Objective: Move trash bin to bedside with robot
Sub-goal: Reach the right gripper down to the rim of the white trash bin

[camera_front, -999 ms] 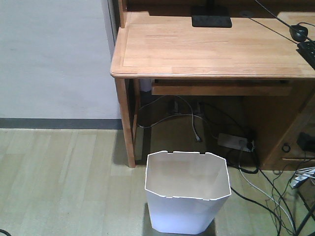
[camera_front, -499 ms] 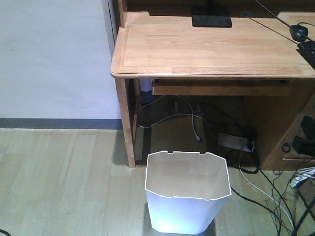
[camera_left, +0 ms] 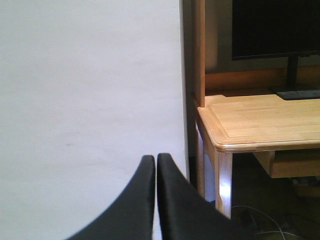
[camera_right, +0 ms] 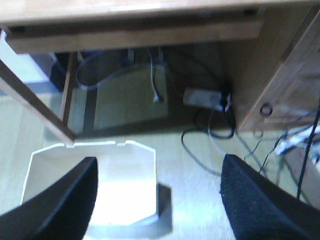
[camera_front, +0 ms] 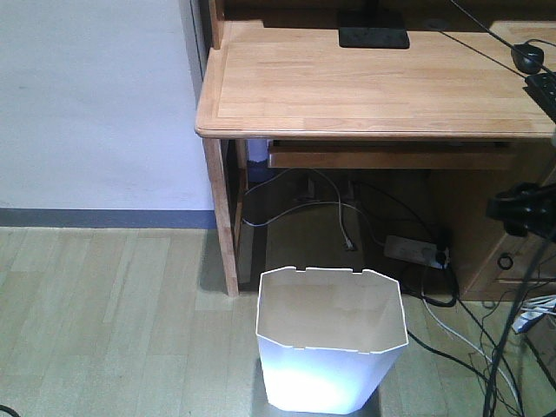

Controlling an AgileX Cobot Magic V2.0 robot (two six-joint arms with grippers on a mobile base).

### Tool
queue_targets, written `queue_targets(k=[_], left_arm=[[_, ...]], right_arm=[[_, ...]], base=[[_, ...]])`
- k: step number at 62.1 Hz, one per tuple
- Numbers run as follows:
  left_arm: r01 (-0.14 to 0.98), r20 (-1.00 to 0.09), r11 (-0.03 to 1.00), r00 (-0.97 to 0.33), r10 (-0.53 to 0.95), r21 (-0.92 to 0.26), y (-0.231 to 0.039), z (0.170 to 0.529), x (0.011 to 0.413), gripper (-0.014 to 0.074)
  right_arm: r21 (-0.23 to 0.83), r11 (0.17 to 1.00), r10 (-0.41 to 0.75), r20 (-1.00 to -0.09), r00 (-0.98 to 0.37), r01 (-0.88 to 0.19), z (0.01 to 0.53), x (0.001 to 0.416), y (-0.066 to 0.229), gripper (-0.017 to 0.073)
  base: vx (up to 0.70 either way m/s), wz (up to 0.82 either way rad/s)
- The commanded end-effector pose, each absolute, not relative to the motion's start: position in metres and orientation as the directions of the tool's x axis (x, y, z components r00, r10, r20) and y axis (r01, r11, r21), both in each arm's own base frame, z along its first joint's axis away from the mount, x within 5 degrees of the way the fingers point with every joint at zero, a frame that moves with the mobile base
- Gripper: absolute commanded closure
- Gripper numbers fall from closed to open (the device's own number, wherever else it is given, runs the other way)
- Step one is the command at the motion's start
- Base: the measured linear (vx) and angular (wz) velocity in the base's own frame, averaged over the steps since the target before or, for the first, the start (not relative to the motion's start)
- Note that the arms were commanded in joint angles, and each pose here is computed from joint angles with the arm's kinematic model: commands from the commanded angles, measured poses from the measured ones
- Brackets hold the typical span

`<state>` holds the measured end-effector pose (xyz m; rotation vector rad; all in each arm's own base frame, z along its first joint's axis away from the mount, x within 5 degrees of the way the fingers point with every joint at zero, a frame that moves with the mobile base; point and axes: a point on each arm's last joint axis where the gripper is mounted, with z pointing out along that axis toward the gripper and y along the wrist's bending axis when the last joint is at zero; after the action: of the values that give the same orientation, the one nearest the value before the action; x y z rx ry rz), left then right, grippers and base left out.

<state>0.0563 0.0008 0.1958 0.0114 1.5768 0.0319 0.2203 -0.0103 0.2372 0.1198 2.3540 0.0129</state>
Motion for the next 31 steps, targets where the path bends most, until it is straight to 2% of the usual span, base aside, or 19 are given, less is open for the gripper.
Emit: queue_targets(k=[1,10,25,31], left_arm=[[-0.005,-0.998,1.0,0.064,0.005,0.004,0.0,0.199,0.056,0.06],[-0.005,-0.998,1.0,0.064,0.005,0.004,0.0,0.199,0.056,0.06],[-0.005,-0.998,1.0,0.064,0.005,0.004,0.0,0.199,0.056,0.06],[-0.005,-0.998,1.0,0.064,0.005,0.004,0.0,0.199,0.056,0.06]], right_arm=[[0.055,0.995,0.097,-0.732,-0.675,0.083,0.249,0.245,-0.011,0.0064],[0.041,0.996,0.083,-0.629,-0.773,0.073,0.235,0.276,-0.012,0.0064],[0.031,0.999,-0.001,-0.46,-0.888,-0.017,0.192,0.323,-0.011,0.0064],[0.061,0.998,0.032,-0.411,-0.911,0.008,0.168,0.337,-0.014,0.0064]], base=[[0.0,0.0],[0.0,0.0],[0.0,0.0],[0.0,0.0]])
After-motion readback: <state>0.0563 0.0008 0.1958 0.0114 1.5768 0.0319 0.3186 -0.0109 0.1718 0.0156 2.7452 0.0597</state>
